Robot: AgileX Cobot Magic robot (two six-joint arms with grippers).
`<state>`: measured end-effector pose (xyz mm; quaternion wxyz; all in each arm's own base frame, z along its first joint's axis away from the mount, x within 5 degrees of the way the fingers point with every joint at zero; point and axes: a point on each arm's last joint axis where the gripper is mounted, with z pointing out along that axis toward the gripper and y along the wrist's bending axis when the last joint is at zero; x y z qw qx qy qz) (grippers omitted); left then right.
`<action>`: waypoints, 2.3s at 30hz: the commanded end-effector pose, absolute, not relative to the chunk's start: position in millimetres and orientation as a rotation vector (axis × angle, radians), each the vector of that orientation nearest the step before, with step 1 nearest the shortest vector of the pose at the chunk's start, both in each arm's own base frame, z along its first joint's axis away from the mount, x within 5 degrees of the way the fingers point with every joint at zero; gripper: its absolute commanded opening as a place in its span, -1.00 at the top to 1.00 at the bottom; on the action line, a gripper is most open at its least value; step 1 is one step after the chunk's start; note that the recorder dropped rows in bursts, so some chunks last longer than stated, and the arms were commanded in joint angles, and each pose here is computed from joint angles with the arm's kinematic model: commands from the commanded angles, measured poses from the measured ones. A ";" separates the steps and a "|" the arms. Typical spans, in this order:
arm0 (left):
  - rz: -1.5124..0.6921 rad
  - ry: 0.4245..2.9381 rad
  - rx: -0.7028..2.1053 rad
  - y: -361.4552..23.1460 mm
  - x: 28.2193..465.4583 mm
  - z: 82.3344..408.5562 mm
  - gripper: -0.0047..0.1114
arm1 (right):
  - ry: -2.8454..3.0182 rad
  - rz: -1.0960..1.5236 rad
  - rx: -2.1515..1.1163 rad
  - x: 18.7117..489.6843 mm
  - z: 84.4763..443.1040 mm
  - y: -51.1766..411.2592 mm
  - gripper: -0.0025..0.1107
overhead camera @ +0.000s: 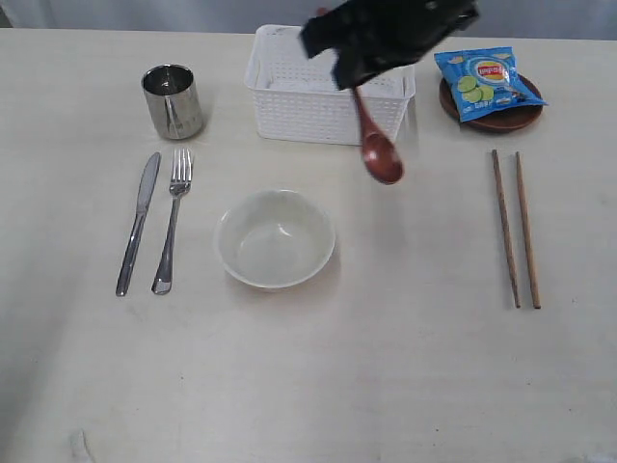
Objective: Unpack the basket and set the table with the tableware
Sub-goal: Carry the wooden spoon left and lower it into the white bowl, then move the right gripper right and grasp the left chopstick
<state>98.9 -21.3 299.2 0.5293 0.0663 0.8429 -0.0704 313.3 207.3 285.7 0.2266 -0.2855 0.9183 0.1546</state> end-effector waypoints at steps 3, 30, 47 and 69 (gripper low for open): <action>-0.179 1.974 0.147 -21.8 100.9 294.4 0.92 | 2.357 0.374 -0.953 289.1 274.7 269.6 0.96; -0.179 1.974 0.147 -21.8 100.9 294.4 0.92 | 2.568 0.442 -0.891 303.6 182.9 299.5 0.96; -0.178 1.978 0.148 -21.8 100.8 294.1 0.92 | 2.538 0.438 -0.869 307.5 202.9 288.9 0.14; -0.183 1.978 0.145 -22.0 100.7 294.1 0.92 | 2.967 0.101 0.006 344.8 227.6 58.2 0.14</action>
